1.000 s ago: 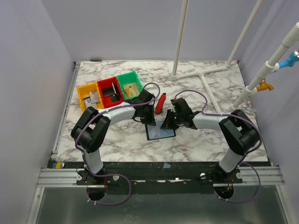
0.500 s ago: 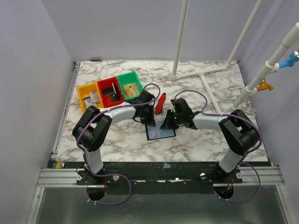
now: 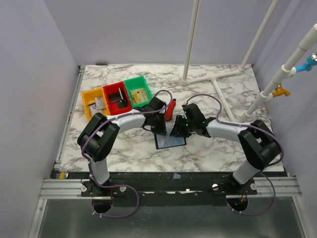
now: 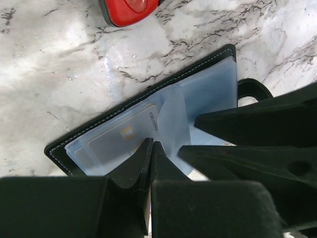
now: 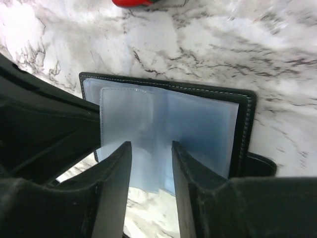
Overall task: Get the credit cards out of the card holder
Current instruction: Remove the credit card from the card holder.
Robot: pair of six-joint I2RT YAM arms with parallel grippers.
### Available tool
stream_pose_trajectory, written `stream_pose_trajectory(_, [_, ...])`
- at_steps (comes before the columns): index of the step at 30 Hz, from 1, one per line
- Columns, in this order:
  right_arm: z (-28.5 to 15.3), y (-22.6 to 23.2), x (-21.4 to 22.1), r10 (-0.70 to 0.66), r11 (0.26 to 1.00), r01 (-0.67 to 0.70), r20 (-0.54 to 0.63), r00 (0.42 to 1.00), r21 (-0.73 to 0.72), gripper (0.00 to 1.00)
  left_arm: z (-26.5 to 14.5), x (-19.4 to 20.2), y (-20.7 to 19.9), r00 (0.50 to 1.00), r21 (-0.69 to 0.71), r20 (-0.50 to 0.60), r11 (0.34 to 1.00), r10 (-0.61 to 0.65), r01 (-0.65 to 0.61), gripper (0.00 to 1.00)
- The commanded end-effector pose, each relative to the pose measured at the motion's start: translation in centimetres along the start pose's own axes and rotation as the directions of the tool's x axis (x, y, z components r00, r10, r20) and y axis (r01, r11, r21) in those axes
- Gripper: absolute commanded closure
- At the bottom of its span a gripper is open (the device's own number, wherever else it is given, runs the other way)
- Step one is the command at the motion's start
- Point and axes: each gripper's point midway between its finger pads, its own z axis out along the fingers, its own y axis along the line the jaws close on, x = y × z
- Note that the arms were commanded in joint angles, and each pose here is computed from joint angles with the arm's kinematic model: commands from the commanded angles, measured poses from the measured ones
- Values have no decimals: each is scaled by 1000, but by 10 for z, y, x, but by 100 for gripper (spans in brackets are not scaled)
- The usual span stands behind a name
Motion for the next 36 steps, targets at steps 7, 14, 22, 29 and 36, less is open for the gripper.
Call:
stream_pose_trajectory(7, [-58, -15, -29, -48, 980, 17, 149, 988, 200, 50, -1, -1, -33, 999, 96, -4, 995, 34, -33, 100])
stream_pose_trajectory(14, [-101, -16, -46, -72, 969, 1, 280, 957, 245, 46, 9, 3, -51, 999, 124, -25, 992, 32, -29, 100])
stream_pose_trajectory(22, [-114, -15, -43, -75, 971, 2, 290, 954, 241, 46, 34, 8, -52, 998, 97, -64, 995, 5, 1, 100])
stream_pose_trajectory(29, [-110, -11, -41, -70, 975, 8, 275, 959, 221, 46, 34, 6, -52, 998, 95, -57, 996, 10, -5, 100])
stream_pose_trajectory(36, [-97, 4, -38, -61, 990, 28, 233, 971, 142, 46, -6, -8, -50, 999, 62, 30, 997, 41, -43, 100])
